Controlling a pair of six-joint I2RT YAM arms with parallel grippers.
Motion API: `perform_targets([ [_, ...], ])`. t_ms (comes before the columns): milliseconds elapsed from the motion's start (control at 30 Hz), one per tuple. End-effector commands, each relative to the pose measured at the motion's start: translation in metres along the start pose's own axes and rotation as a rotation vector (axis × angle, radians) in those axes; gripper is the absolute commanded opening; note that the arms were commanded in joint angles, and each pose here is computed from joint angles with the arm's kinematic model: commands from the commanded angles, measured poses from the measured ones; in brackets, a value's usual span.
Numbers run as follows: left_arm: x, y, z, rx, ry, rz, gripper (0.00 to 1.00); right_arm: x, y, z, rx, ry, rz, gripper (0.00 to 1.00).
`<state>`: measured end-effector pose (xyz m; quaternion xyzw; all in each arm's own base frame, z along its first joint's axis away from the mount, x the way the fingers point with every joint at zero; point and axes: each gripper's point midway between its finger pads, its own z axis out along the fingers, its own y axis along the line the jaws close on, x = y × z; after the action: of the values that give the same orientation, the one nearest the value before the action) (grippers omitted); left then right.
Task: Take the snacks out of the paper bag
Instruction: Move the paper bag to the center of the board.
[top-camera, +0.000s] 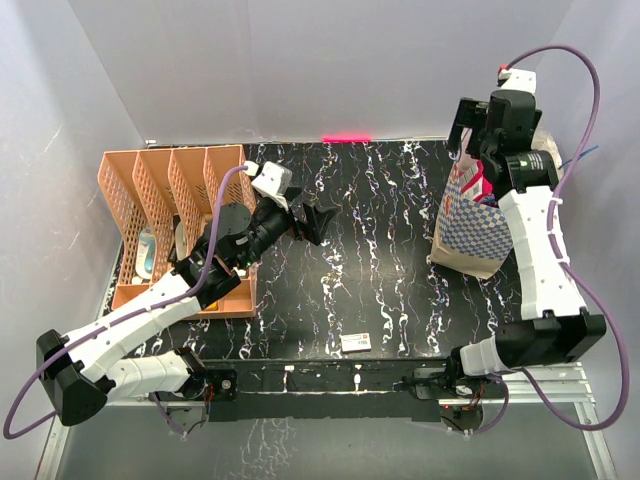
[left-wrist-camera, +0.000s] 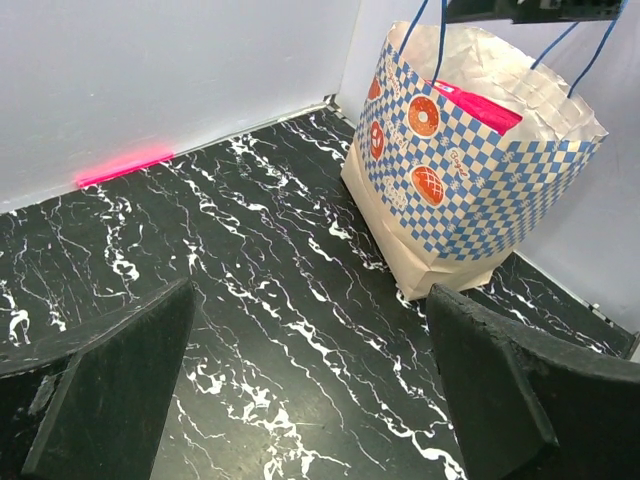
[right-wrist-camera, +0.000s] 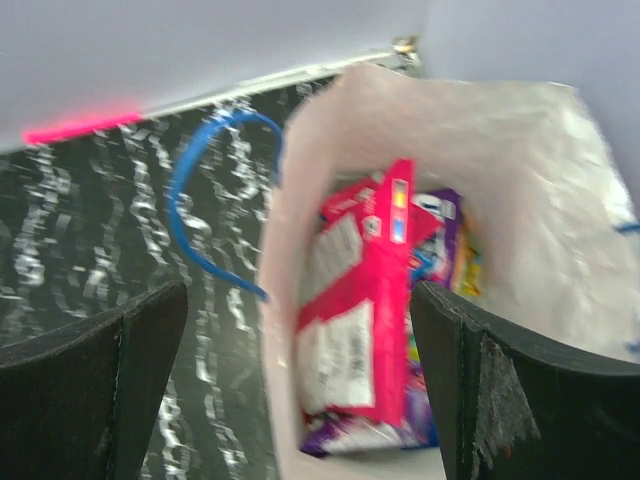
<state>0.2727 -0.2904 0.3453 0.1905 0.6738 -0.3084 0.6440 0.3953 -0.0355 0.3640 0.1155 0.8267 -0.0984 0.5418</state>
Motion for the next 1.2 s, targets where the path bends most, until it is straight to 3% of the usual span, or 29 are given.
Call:
perform_targets([
  [0,-0.022,-0.003,-0.006,-0.003,-0.083,0.013,0.98,-0.054,0.039,0.005,-0.201,-0.136,0.185,0.98],
  [133,-0.025,-0.002,-0.008,-0.014,-0.095,0.026,0.98,-0.061,0.060,0.016,-0.299,-0.170,0.236,0.98],
  [233,-0.026,-0.003,-0.009,-0.015,-0.098,0.028,0.98,-0.062,0.065,0.022,-0.321,-0.193,0.239,0.90],
  [333,-0.026,-0.004,-0.009,-0.007,-0.099,0.030,0.98,-0.064,0.078,0.020,-0.398,-0.212,0.242,0.72],
  [533,-0.024,-0.004,-0.008,-0.011,-0.094,0.029,0.98,-0.059,0.090,0.022,-0.468,-0.202,0.236,0.49],
  [600,-0.024,-0.003,-0.008,-0.012,-0.093,0.028,0.98,-0.059,0.094,0.022,-0.492,-0.201,0.223,0.33],
  [667,-0.023,-0.003,-0.008,-0.014,-0.092,0.026,0.98,-0.059,0.103,0.016,-0.549,-0.192,0.212,0.25],
  [900,-0.017,-0.001,-0.004,-0.029,-0.078,0.034,0.98,-0.039,0.156,-0.013,-0.796,-0.096,0.150,0.10],
  [1167,-0.013,0.009,-0.001,-0.079,-0.067,0.054,0.98,-0.009,0.243,-0.059,-0.937,-0.029,0.086,0.10],
])
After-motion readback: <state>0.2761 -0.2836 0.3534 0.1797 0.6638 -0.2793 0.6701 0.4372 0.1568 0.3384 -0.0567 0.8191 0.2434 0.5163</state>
